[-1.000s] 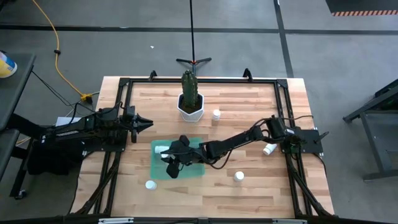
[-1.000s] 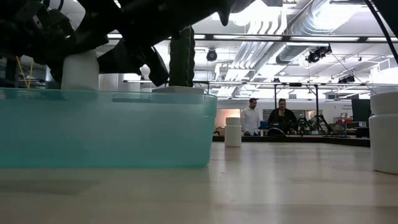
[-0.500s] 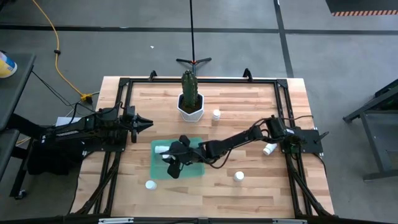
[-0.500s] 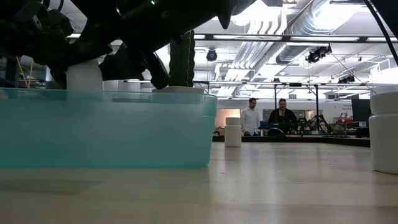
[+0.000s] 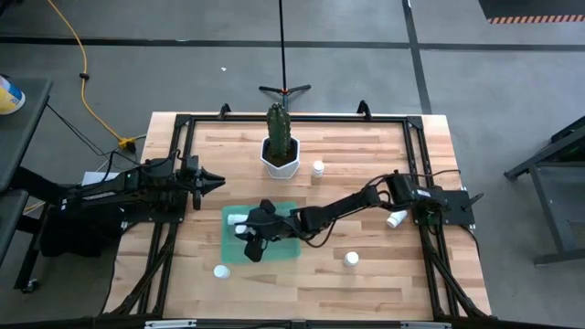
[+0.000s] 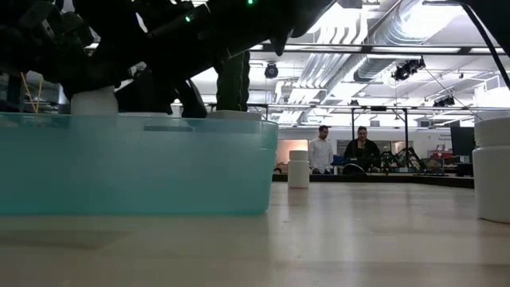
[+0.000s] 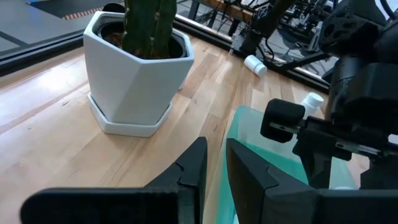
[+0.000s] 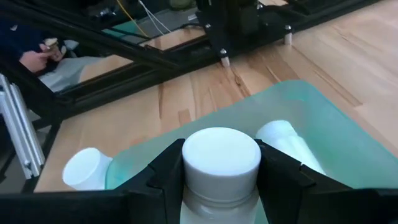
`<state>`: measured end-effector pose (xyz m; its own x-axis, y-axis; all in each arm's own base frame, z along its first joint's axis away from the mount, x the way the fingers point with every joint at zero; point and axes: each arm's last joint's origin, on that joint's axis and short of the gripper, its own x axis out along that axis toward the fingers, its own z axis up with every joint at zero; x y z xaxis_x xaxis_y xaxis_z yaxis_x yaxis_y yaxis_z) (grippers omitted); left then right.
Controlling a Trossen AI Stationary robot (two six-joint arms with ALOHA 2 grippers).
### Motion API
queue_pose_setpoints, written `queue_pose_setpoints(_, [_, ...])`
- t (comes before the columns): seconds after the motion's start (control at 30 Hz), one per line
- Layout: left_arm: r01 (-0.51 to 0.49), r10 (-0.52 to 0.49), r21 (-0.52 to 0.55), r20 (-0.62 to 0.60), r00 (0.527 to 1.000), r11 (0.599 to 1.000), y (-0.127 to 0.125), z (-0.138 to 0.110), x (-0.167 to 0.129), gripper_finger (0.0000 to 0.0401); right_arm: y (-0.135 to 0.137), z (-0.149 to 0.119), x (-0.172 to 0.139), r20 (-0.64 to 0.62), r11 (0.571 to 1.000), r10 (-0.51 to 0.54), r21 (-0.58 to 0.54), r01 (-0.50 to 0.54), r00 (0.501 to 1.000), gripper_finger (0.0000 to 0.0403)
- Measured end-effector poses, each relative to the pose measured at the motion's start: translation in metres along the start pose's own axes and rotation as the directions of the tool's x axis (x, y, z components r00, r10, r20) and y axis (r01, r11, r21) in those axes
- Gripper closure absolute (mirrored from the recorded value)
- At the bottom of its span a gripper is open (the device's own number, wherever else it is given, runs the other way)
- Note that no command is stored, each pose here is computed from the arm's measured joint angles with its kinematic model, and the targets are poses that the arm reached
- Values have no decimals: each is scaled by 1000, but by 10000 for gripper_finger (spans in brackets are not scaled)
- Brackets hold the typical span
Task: Pick and place pill bottles into a basket
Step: Put the white pill bottle into the green bin
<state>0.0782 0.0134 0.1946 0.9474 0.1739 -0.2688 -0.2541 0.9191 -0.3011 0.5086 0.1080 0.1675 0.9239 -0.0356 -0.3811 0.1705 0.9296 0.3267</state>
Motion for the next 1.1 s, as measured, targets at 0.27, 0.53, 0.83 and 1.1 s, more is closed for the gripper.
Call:
queue_pose_setpoints(0.27, [0, 0, 0, 0, 1000, 1000, 0, 0, 0, 304, -3, 5, 1, 9, 997, 55, -60, -55, 998, 253])
queue_pose_setpoints(0.53, [0, 0, 0, 0, 1000, 1000, 0, 0, 0, 304, -6, 7, 5, 27, 990, 92, -107, -89, 995, 253])
queue_pose_setpoints(0.83, [0, 0, 0, 0, 1000, 1000, 0, 0, 0, 304, -5, 1, 26, -10, 981, 153, -116, -153, 988, 253])
queue_pose_setpoints(1.1, [3, -3, -1, -1, 1000, 1000, 0, 0, 0, 304, 7, 19, 52, -62, 967, 159, -191, -168, 985, 253])
